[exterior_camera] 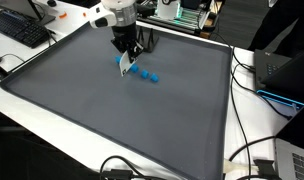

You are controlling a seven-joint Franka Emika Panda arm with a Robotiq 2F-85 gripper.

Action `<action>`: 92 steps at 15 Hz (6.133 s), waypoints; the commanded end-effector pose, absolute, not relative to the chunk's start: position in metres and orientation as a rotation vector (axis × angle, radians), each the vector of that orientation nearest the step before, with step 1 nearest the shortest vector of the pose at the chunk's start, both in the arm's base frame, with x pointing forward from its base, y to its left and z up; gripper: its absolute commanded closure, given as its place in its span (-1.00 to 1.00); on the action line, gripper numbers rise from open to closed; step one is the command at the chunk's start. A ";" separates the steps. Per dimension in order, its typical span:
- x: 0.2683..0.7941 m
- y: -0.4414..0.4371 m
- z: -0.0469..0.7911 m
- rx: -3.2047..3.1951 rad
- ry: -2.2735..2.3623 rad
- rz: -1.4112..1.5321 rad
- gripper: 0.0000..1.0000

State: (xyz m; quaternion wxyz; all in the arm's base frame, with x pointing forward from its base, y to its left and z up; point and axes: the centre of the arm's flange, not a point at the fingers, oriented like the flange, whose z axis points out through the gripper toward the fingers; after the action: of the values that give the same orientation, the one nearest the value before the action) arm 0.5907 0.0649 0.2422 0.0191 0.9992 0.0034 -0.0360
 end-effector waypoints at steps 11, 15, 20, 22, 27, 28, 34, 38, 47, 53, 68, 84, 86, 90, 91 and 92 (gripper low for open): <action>0.574 0.063 0.200 3.105 0.023 -0.184 0.98; 0.574 0.068 0.202 3.141 -0.022 -0.193 0.98; 0.573 0.075 0.206 3.157 -0.027 -0.207 0.98; 0.573 0.073 0.207 3.148 -0.027 -0.199 0.98; 0.575 0.071 0.222 3.148 -0.009 -0.177 0.98; 0.576 0.071 0.225 3.149 -0.005 -0.173 0.98; 0.577 0.070 0.239 3.145 0.007 -0.149 0.98; 0.578 0.064 0.252 3.136 0.001 -0.115 0.98; 0.580 0.033 0.272 3.107 -0.053 -0.062 0.98; 0.578 0.017 0.260 3.110 -0.059 -0.086 0.98; 0.564 0.024 0.209 3.141 0.026 -0.170 0.98; 0.562 0.026 0.215 3.194 -0.023 -0.143 0.98; 0.562 0.023 0.226 3.184 -0.040 -0.127 0.98; 0.561 0.021 0.246 3.175 -0.095 -0.087 0.98; 0.561 0.021 0.252 3.178 -0.109 -0.075 0.98; 0.559 0.020 0.260 3.173 -0.123 -0.061 0.98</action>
State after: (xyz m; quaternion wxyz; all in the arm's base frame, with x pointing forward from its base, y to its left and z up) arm 0.5734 0.0222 0.2385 -0.0207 0.9991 -0.0218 -0.0292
